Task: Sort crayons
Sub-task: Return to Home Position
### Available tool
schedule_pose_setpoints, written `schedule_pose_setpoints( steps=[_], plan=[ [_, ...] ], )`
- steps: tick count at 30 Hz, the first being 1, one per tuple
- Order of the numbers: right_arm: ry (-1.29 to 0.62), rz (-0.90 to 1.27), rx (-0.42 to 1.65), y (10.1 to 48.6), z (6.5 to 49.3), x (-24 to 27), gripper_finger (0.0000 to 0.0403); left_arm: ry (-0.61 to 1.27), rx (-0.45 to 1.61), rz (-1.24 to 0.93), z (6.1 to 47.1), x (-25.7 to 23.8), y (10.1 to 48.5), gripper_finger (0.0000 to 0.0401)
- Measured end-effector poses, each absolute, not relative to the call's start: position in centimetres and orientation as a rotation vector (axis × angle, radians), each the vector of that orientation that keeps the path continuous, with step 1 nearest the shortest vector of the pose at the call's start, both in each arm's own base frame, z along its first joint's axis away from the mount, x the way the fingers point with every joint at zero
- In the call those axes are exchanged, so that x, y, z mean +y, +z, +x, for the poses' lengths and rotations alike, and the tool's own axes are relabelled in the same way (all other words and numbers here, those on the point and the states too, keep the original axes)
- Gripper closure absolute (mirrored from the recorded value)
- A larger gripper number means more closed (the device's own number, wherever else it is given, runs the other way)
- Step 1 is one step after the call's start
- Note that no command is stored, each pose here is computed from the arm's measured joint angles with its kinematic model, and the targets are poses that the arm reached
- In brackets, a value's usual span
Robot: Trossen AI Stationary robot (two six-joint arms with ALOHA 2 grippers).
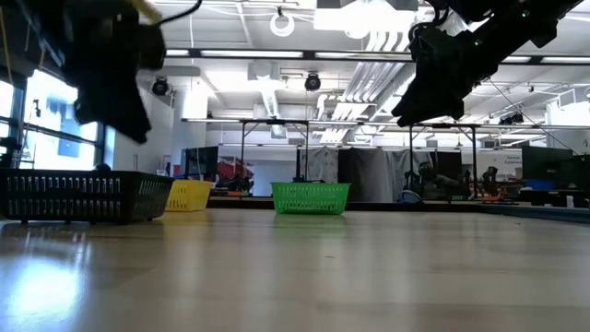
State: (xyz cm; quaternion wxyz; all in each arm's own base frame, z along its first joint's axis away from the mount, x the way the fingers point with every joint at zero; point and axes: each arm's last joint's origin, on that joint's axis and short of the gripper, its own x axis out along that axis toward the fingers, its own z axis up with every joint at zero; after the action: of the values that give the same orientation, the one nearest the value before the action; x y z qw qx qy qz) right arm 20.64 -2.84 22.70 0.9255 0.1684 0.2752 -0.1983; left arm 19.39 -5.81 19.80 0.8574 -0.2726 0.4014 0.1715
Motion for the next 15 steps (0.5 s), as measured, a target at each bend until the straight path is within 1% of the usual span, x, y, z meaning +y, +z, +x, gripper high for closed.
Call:
schedule_pose_setpoints(
  steps=[4,7,10,15],
  plan=[
    [-0.407,0.345,0.565,22.7,20.6,-2.8,0.0242,0.261,0.798,-0.462,20.3,-6.1,22.0,0.0293],
    [-0.407,0.345,0.565,22.7,20.6,-2.8,0.0242,0.220,0.759,-0.426,20.8,-6.3,23.5,0.0293],
    [-0.407,0.345,0.565,22.7,20.6,-2.8,0.0242,0.209,0.726,-0.443,21.2,-6.4,24.7,0.0291],
    [-0.404,0.346,0.551,23.1,20.2,-2.8,0.0242,0.227,0.688,-0.555,21.5,-6.6,25.9,0.0290]
  ],
)
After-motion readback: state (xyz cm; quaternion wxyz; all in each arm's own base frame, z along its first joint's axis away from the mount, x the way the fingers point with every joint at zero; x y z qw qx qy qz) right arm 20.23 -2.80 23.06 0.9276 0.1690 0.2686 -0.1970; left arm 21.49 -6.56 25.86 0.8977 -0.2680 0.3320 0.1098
